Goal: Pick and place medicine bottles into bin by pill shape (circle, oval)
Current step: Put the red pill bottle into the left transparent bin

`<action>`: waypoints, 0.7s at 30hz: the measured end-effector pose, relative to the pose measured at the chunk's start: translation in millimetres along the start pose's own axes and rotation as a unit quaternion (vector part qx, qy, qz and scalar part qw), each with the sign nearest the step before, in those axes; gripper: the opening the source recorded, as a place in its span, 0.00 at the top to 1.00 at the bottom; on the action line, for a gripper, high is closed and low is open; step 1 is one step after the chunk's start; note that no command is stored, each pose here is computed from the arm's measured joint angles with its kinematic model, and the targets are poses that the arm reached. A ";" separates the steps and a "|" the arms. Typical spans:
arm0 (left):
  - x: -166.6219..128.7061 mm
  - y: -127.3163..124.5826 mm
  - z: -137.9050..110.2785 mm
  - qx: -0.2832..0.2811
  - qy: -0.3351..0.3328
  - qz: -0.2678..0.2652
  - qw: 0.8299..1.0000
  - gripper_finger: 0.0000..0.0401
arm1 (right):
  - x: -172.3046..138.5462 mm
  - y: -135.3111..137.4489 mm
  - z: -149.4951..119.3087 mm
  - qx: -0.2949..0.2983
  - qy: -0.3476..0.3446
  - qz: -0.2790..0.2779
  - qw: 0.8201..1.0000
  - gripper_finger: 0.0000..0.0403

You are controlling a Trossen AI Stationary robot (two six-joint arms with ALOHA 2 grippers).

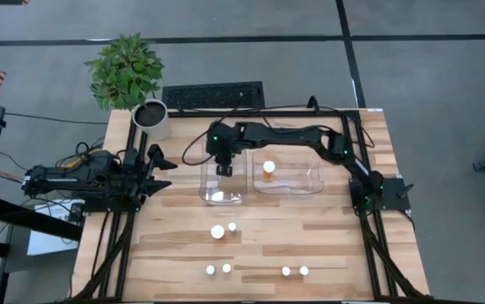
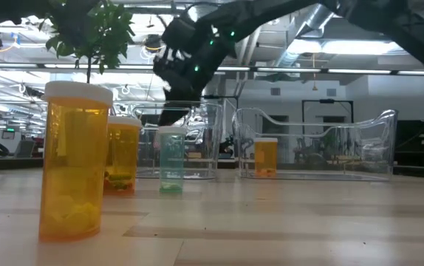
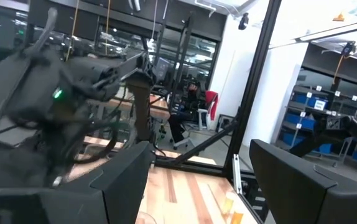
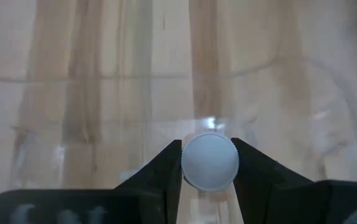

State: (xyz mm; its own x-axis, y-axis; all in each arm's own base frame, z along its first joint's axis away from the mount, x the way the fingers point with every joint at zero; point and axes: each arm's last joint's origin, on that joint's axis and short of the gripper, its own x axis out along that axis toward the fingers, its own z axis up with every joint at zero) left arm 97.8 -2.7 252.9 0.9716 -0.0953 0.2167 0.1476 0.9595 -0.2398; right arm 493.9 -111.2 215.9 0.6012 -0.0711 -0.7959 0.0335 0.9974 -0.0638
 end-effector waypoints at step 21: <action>0.0 0.0 0.2 0.002 -0.001 0.001 1.000 0.33 | 32.1 -5.5 -17.8 0.013 0.046 -0.002 0.999 0.66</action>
State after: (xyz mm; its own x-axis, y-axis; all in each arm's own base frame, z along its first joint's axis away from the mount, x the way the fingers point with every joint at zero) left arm 97.8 -2.7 253.1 0.9713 -0.0933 0.2190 0.1457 0.9606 -0.2367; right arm 498.8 -119.3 180.0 0.5258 -0.0746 -0.8473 0.0565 0.9970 -0.0526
